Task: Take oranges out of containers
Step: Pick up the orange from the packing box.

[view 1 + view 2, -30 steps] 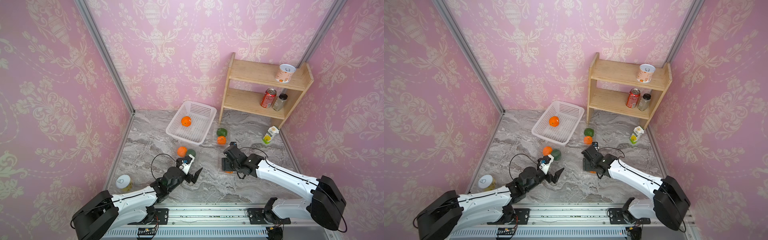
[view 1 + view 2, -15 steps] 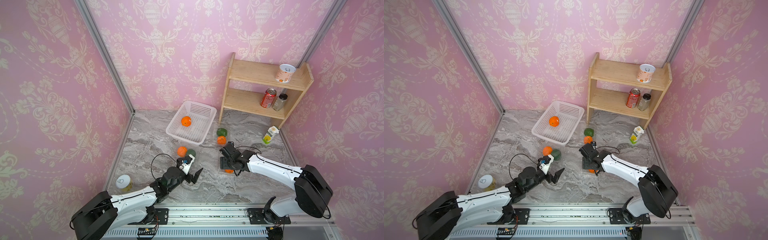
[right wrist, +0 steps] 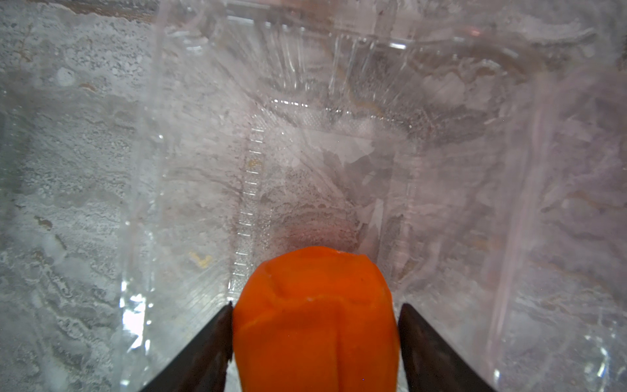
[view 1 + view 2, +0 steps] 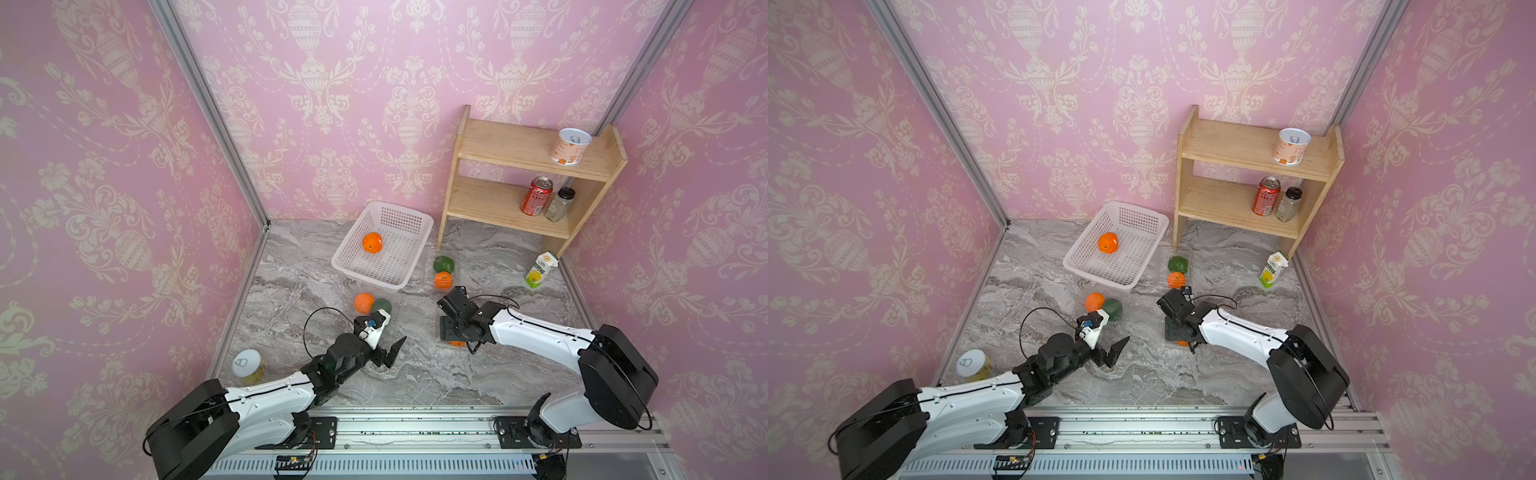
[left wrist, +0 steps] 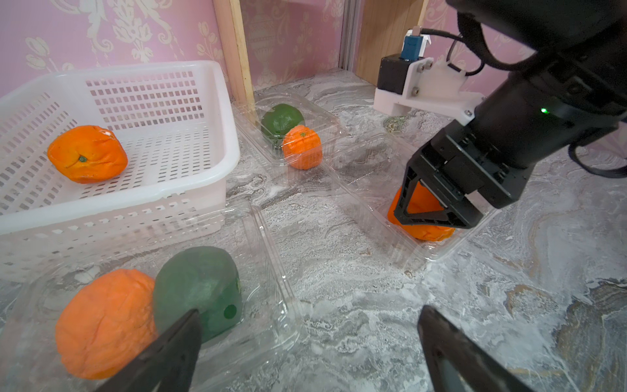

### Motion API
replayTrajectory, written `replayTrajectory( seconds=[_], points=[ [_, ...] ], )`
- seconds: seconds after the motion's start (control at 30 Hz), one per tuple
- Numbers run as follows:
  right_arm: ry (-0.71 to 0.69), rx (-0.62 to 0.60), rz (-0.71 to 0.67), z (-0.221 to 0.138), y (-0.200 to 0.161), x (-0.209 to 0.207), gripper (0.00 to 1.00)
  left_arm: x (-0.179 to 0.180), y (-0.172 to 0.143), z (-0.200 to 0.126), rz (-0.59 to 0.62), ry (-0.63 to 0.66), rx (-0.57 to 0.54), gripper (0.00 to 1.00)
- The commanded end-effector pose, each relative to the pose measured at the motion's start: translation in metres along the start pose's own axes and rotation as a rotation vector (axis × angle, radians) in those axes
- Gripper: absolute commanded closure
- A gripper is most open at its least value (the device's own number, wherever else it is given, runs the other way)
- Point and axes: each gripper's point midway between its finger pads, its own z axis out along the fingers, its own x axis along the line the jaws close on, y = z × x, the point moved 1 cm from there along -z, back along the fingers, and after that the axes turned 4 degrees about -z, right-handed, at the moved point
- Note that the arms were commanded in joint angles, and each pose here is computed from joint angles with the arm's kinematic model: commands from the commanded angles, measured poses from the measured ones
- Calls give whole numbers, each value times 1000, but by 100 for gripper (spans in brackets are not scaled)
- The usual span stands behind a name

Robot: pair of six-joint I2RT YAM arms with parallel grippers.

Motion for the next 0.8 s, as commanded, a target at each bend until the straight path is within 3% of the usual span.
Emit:
replayTrajectory(
  seconds=[0.0,0.1,0.23,0.57,0.77],
  points=[
    [-31,20,6,9,-9,-6,30,0,9,4,-21,0,-19,1],
    [-13,14,-1,8,-8,-3,40,0,9,5,-26,0,-16,1],
    [6,-21,10,-4,0,-2,43,1,9,5,-24,4,-18,1],
    [90,-198,-2,-79,53,5,41,7,13,-1,-2,40,-36,1],
    [197,-293,-43,-108,104,36,40,11,15,-5,8,64,-49,1]
  ],
)
